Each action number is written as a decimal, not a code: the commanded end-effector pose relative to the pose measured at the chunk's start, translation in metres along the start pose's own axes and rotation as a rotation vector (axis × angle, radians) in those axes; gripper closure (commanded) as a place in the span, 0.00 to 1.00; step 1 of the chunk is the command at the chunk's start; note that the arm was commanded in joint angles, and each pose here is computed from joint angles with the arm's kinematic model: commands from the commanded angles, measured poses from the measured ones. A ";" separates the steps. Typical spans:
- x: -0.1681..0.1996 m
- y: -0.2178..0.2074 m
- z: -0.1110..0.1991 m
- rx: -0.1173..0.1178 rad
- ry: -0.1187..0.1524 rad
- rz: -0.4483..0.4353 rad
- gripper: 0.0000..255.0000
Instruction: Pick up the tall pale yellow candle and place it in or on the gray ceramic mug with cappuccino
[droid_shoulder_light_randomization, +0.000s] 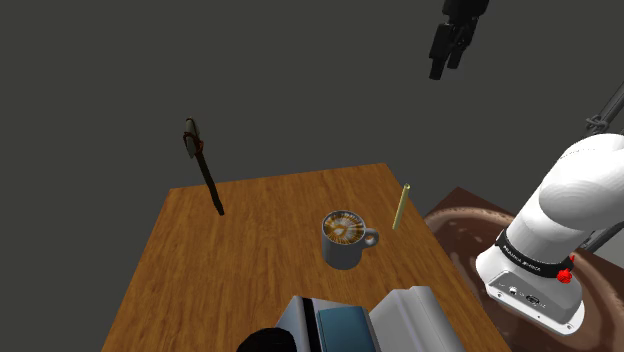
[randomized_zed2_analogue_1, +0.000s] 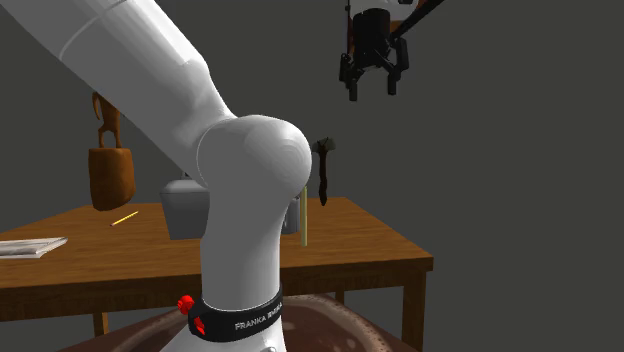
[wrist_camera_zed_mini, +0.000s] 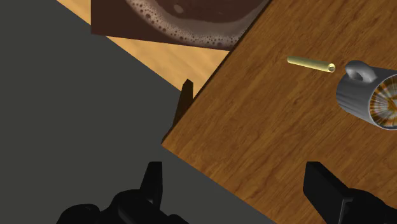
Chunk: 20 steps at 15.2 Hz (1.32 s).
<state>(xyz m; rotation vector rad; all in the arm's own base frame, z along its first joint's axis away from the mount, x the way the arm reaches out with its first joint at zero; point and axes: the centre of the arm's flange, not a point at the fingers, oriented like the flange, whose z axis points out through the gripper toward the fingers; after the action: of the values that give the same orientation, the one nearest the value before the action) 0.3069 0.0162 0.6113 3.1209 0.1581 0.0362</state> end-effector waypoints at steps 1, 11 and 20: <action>0.000 0.000 0.000 0.000 0.000 0.000 0.00; -0.001 -0.088 0.098 0.005 -0.097 -0.099 0.00; -0.018 -0.166 0.185 0.009 -0.184 -0.188 0.00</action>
<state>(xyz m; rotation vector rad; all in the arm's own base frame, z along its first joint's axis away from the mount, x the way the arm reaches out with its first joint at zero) 0.2807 0.1705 0.4335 3.0832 0.4314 -0.2389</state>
